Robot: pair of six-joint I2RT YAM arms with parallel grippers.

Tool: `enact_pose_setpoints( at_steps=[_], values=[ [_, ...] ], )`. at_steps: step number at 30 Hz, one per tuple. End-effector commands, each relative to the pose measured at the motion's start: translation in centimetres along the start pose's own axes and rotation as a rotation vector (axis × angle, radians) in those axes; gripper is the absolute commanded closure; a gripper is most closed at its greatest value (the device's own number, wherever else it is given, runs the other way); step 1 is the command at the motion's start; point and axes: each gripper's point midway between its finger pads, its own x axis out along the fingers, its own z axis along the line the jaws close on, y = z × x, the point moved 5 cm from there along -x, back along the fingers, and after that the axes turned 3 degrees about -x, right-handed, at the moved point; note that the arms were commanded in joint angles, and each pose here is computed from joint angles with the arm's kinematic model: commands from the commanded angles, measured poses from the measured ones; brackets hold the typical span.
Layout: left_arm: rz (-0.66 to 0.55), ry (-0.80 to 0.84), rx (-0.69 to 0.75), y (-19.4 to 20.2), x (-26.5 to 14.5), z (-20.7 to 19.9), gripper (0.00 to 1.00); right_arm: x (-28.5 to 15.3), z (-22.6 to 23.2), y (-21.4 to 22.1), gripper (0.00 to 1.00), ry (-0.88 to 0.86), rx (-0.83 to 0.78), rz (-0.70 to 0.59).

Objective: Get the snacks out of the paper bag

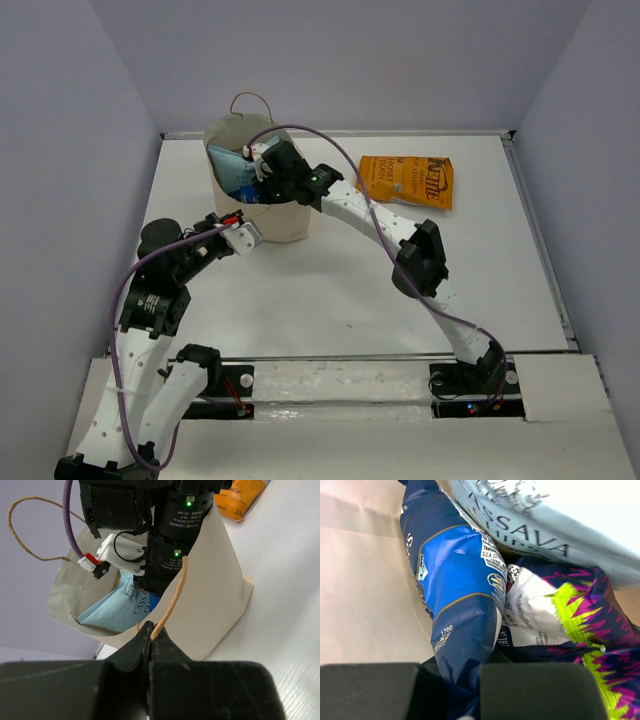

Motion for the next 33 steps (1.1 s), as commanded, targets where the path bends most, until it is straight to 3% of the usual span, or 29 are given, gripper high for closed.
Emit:
enact_pose_setpoints(
  at_steps=[1,8,14,19,23,29,31,33],
  values=[
    [-0.011,-0.05,-0.008,-0.2,0.0,0.6,1.0,-11.9,2.0,-14.8,0.99,-0.05,0.017,-0.552],
    [0.027,-0.104,-0.03,0.4,0.4,1.4,1.0,-23.4,4.2,-21.4,0.99,-0.216,0.081,-0.916],
    [0.039,-0.122,-0.038,0.4,0.5,1.9,1.0,-27.2,1.0,-23.4,0.99,-0.198,0.2,-1.059],
    [0.053,-0.157,-0.06,0.6,0.7,2.4,1.0,-30.5,-3.3,-24.4,0.99,-0.245,0.341,-1.155],
    [0.064,-0.176,-0.069,0.7,0.8,2.7,1.0,-33.9,-4.8,-24.2,0.99,-0.217,0.35,-1.208],
    [0.061,-0.183,-0.057,0.8,1.2,3.0,1.0,-38.1,-8.1,-21.9,0.99,-0.102,0.39,-1.233],
    [0.064,-0.19,-0.059,0.8,1.3,3.2,1.0,-41.9,-8.9,-20.9,0.99,-0.034,0.37,-1.283],
    [0.061,-0.194,-0.063,0.8,1.3,3.3,1.0,-42.0,-10.3,-19.1,0.99,0.053,0.386,-1.256]
  ],
)
